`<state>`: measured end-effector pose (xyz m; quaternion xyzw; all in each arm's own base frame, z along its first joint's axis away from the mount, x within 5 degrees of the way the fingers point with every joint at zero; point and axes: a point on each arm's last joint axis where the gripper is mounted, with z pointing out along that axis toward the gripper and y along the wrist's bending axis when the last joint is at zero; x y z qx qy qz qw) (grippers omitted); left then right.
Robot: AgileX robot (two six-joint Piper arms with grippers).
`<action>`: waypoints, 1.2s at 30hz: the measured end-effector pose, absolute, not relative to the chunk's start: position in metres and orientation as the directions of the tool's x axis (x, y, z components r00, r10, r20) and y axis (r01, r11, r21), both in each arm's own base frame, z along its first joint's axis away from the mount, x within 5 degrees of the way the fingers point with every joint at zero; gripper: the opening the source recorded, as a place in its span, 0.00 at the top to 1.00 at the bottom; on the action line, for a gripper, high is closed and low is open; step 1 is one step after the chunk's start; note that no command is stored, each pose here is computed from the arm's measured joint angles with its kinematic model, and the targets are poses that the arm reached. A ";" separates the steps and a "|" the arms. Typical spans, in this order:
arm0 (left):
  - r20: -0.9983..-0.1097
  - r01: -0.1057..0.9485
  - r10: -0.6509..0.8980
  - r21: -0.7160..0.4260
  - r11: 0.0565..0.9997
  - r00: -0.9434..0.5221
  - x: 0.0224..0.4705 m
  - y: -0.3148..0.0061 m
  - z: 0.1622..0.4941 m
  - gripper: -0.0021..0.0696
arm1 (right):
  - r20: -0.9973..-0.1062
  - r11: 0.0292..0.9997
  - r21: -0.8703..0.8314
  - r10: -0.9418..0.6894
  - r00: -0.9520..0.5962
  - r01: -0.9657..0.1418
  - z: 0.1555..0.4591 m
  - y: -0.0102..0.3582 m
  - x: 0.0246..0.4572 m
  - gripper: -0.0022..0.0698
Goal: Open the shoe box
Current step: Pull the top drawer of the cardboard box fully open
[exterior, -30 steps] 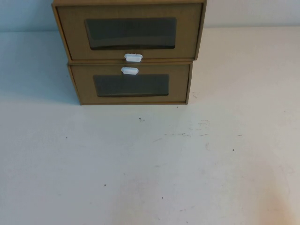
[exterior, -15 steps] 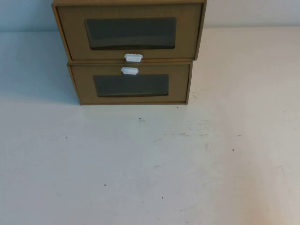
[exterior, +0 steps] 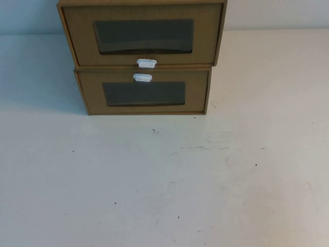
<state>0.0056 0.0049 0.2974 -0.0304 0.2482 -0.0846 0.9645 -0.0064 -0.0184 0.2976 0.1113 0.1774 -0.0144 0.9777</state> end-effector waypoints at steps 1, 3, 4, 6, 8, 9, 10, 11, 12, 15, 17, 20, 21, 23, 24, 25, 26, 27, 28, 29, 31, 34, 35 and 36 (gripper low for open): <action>-0.455 0.156 -0.192 -0.116 0.981 0.870 0.002 0.006 0.306 0.98 | -0.316 0.972 0.231 0.049 0.948 0.027 0.309 -0.019 -0.011 0.99; -0.421 0.173 -0.218 -0.142 0.975 0.880 -0.008 0.009 0.329 0.98 | -0.256 0.960 0.268 0.147 0.956 -0.076 0.337 -0.019 -0.024 0.99; -0.407 0.176 -0.221 -0.144 0.974 0.887 -0.014 0.010 0.341 0.98 | -0.241 0.948 0.287 0.209 0.948 -0.136 0.351 -0.019 -0.030 0.99; -0.404 0.146 -0.187 -0.129 0.981 0.895 -0.025 0.011 0.364 0.98 | -0.230 0.916 0.318 0.324 0.918 -0.244 0.375 -0.018 -0.040 0.99; -0.407 0.090 -0.120 -0.091 0.992 0.905 -0.036 0.011 0.382 0.98 | -0.260 0.888 0.338 0.405 0.877 -0.310 0.400 -0.016 -0.045 0.99; -0.402 0.076 -0.101 -0.079 0.994 0.910 -0.041 0.011 0.393 0.98 | -0.302 0.882 0.348 0.425 0.853 -0.316 0.409 -0.014 -0.042 0.99; -0.402 0.076 -0.101 -0.076 0.994 0.910 -0.044 0.011 0.402 0.98 | -0.343 0.878 0.356 0.441 0.830 -0.319 0.419 -0.013 -0.038 0.99; -0.411 0.080 -0.104 -0.075 0.994 0.906 -0.046 0.011 0.414 0.98 | -0.388 0.873 0.368 0.456 0.801 -0.319 0.429 -0.012 -0.032 0.99; -0.433 0.087 -0.110 -0.074 0.993 0.895 -0.045 0.010 0.425 0.98 | -0.423 0.872 0.375 0.464 0.778 -0.316 0.438 -0.011 -0.027 0.99; -0.557 0.096 -0.114 -0.060 0.994 0.823 -0.032 0.007 0.451 0.98 | -0.589 0.863 0.421 0.494 0.640 -0.279 0.457 -0.007 0.008 0.99; -0.674 0.105 -0.111 -0.050 0.993 0.730 -0.015 0.004 0.465 0.98 | -0.707 0.859 0.454 0.508 0.491 -0.235 0.463 -0.003 0.038 0.99; -0.872 0.126 -0.094 -0.038 0.991 0.481 0.023 -0.003 0.470 0.98 | -0.839 0.872 0.468 0.489 0.240 -0.141 0.456 0.001 0.084 0.99; -0.921 0.132 -0.083 -0.035 0.991 0.380 0.038 -0.006 0.468 0.98 | -0.865 0.880 0.461 0.474 0.164 -0.110 0.451 0.001 0.098 0.99; -0.977 0.140 -0.063 -0.035 0.989 0.202 0.065 -0.010 0.459 0.98 | -0.907 0.908 0.414 0.417 0.061 -0.058 0.439 0.001 0.118 0.99; -0.992 0.143 -0.053 -0.036 0.989 0.112 0.079 -0.012 0.452 0.98 | -0.919 0.919 0.393 0.393 0.020 -0.039 0.434 0.001 0.127 0.99; -0.998 0.144 -0.042 -0.035 0.989 0.048 0.090 -0.013 0.446 0.98 | -0.923 0.923 0.384 0.384 -0.006 -0.030 0.431 0.001 0.134 0.99; -0.999 0.143 -0.033 -0.035 0.989 -0.016 0.102 -0.014 0.440 0.98 | -0.924 0.923 0.383 0.382 -0.032 -0.025 0.427 0.001 0.141 0.99; -0.998 0.143 -0.031 -0.039 0.989 -0.060 0.114 -0.015 0.436 0.98 | -0.921 0.921 0.388 0.385 -0.056 -0.033 0.425 0.003 0.147 0.99; -0.995 0.143 -0.037 -0.050 0.989 -0.092 0.125 -0.016 0.432 0.98 | -0.917 0.918 0.395 0.391 -0.081 -0.042 0.422 0.006 0.152 0.99; -0.992 0.145 -0.058 -0.075 0.987 -0.116 0.135 -0.018 0.428 0.98 | -0.914 0.915 0.399 0.391 -0.109 -0.059 0.419 0.010 0.158 0.99; -0.980 0.155 -0.125 -0.148 0.977 -0.153 0.153 -0.022 0.423 0.98 | -0.919 0.921 0.377 0.359 -0.163 -0.095 0.412 0.018 0.169 0.99; -0.952 0.163 -0.220 -0.257 0.953 -0.213 0.180 -0.027 0.415 0.98 | -0.945 0.948 0.267 0.221 -0.243 -0.176 0.400 0.036 0.190 0.99; -0.947 0.167 -0.223 -0.265 0.950 -0.233 0.190 -0.029 0.413 0.98 | -0.950 0.954 0.216 0.156 -0.271 -0.207 0.395 0.043 0.198 0.99; -0.943 0.176 -0.211 -0.261 0.949 -0.259 0.198 -0.031 0.412 0.98 | -0.949 0.956 0.168 0.090 -0.301 -0.242 0.390 0.050 0.205 0.99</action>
